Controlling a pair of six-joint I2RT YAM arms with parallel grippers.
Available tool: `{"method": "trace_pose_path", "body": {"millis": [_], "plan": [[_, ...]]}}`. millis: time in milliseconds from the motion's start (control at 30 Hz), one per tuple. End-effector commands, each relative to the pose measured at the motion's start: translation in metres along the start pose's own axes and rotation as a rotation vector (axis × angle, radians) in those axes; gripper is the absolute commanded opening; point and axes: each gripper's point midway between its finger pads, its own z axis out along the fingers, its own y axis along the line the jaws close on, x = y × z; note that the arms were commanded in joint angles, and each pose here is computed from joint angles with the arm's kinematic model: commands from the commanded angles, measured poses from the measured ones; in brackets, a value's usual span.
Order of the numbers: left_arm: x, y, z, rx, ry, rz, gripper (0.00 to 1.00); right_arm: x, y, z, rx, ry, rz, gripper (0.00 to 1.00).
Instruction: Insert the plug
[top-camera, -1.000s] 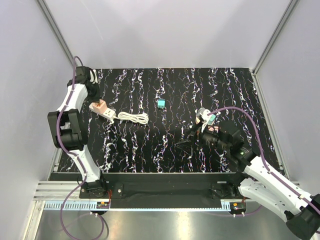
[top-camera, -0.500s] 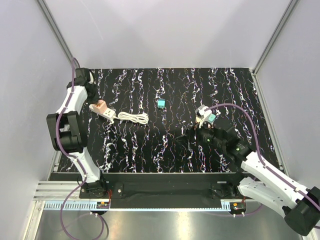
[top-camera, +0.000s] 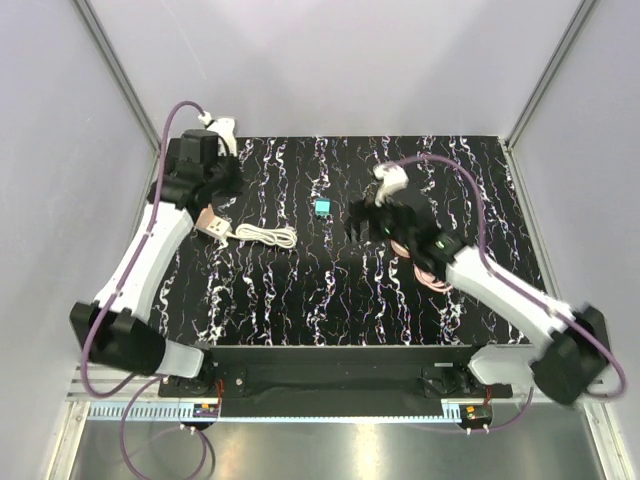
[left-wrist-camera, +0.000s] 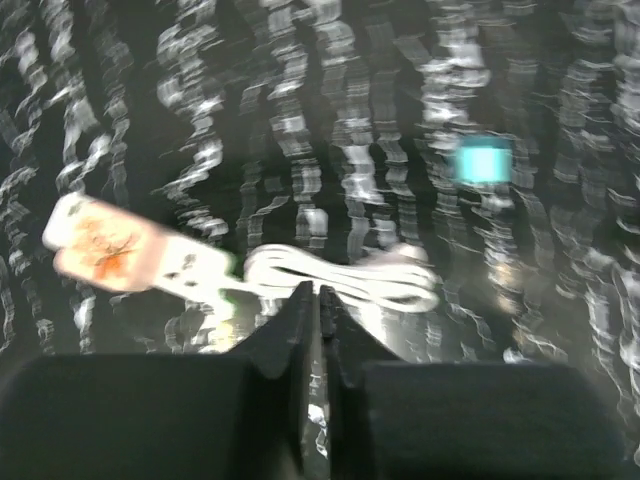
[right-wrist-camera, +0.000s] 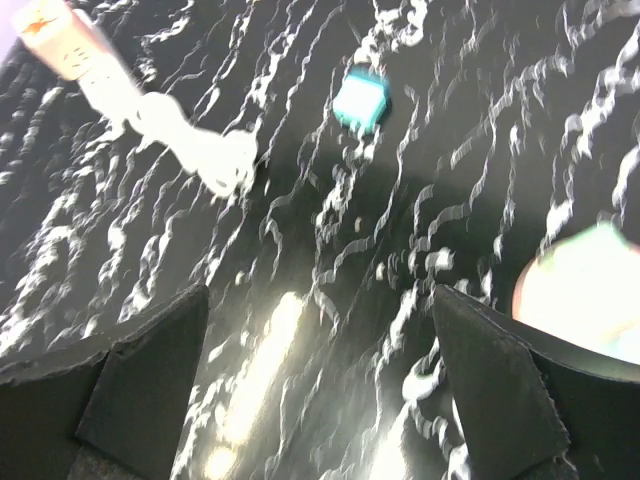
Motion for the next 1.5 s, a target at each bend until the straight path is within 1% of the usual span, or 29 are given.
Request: {"method": "trace_pose_path", "body": {"millis": [0,33,67,133,167,200,233,300,333,367,400,467,500,533,567,600,633,667,700,733,833,900,1067,1100,1167,1267,1400,1433,1467], "plan": [[-0.006,-0.048,-0.043,0.152,-0.079,0.06,0.23,-0.024,-0.002,0.042,0.039,-0.003,-0.144,1.0],[-0.009,-0.055,-0.062,0.181,-0.118,0.049,0.38,-0.038,-0.001,0.05,0.035,-0.02,-0.195,1.0],[0.0,-0.07,-0.068,0.261,-0.109,0.056,0.99,-0.025,-0.005,0.07,0.043,0.025,-0.224,1.0],[0.003,-0.083,-0.091,0.347,-0.14,0.046,0.99,-0.032,-0.006,0.091,0.021,0.03,-0.297,1.0],[0.011,-0.087,-0.093,0.376,-0.135,0.043,0.99,-0.01,-0.003,0.112,-0.028,0.093,-0.314,1.0],[0.01,-0.091,-0.107,0.411,-0.169,0.045,0.99,-0.019,0.0,0.122,-0.044,0.083,-0.338,1.0],[0.012,-0.094,-0.113,0.44,-0.182,0.045,0.99,0.0,-0.002,0.141,-0.064,0.134,-0.35,1.0],[0.018,-0.096,-0.117,0.464,-0.212,0.03,0.99,0.003,-0.001,0.157,-0.085,0.146,-0.387,1.0],[0.016,-0.096,-0.131,0.481,-0.268,0.04,0.99,-0.008,0.004,0.166,-0.092,0.123,-0.4,1.0],[0.018,-0.097,-0.131,0.493,-0.305,0.043,0.99,0.005,0.001,0.181,-0.103,0.151,-0.408,0.99],[0.014,-0.099,-0.154,0.532,-0.387,0.048,0.99,0.005,0.001,0.188,-0.112,0.152,-0.423,0.99],[0.016,-0.108,-0.167,0.615,-0.496,0.05,0.99,0.013,0.002,0.209,-0.144,0.17,-0.428,0.97],[0.012,-0.108,-0.189,0.644,-0.572,0.032,0.99,0.015,0.0,0.215,-0.146,0.173,-0.43,0.96],[0.012,-0.108,-0.195,0.65,-0.606,0.024,0.99,0.009,0.0,0.223,-0.141,0.161,-0.427,0.94],[0.013,-0.106,-0.196,0.647,-0.629,0.01,0.99,0.024,-0.008,0.234,-0.123,0.195,-0.417,0.92],[0.013,-0.104,-0.201,0.647,-0.639,-0.018,0.99,0.018,-0.012,0.241,-0.104,0.186,-0.39,0.9],[0.014,-0.105,-0.201,0.657,-0.633,-0.029,0.99,0.033,-0.018,0.251,-0.089,0.218,-0.371,0.88],[0.016,-0.108,-0.201,0.674,-0.622,-0.046,0.99,0.038,-0.025,0.254,-0.063,0.24,-0.351,0.82],[0.017,-0.111,-0.199,0.698,-0.58,-0.119,0.99,0.032,-0.026,0.259,-0.048,0.231,-0.312,0.8],[0.019,-0.116,-0.204,0.728,-0.546,-0.131,0.99,0.041,-0.031,0.264,-0.031,0.249,-0.29,0.79],[0.022,-0.13,-0.209,0.806,-0.482,-0.088,0.99,0.045,-0.031,0.271,-0.006,0.254,-0.224,0.77],[0.026,-0.132,-0.204,0.815,-0.448,-0.078,0.99,0.045,-0.032,0.273,0.02,0.25,-0.167,0.76],[0.036,-0.123,-0.191,0.756,-0.442,-0.092,0.99,0.051,-0.04,0.273,0.102,0.257,-0.053,0.72],[0.037,-0.121,-0.189,0.741,-0.442,-0.085,0.95,0.051,-0.038,0.273,0.098,0.259,-0.037,0.72],[0.037,-0.109,-0.178,0.657,-0.437,-0.116,0.94,0.048,-0.032,0.273,0.076,0.255,-0.004,0.71],[0.037,-0.105,-0.171,0.638,-0.425,-0.119,0.93,0.04,-0.027,0.273,0.098,0.234,0.102,0.73],[0.038,-0.102,-0.165,0.635,-0.409,-0.109,0.84,0.031,-0.025,0.275,0.139,0.21,0.233,0.73],[0.037,-0.099,-0.163,0.627,-0.405,-0.113,0.92,0.039,-0.027,0.278,0.155,0.226,0.254,0.72],[0.038,-0.096,-0.16,0.608,-0.399,-0.127,0.95,0.041,-0.026,0.281,0.163,0.23,0.283,0.71]]}}
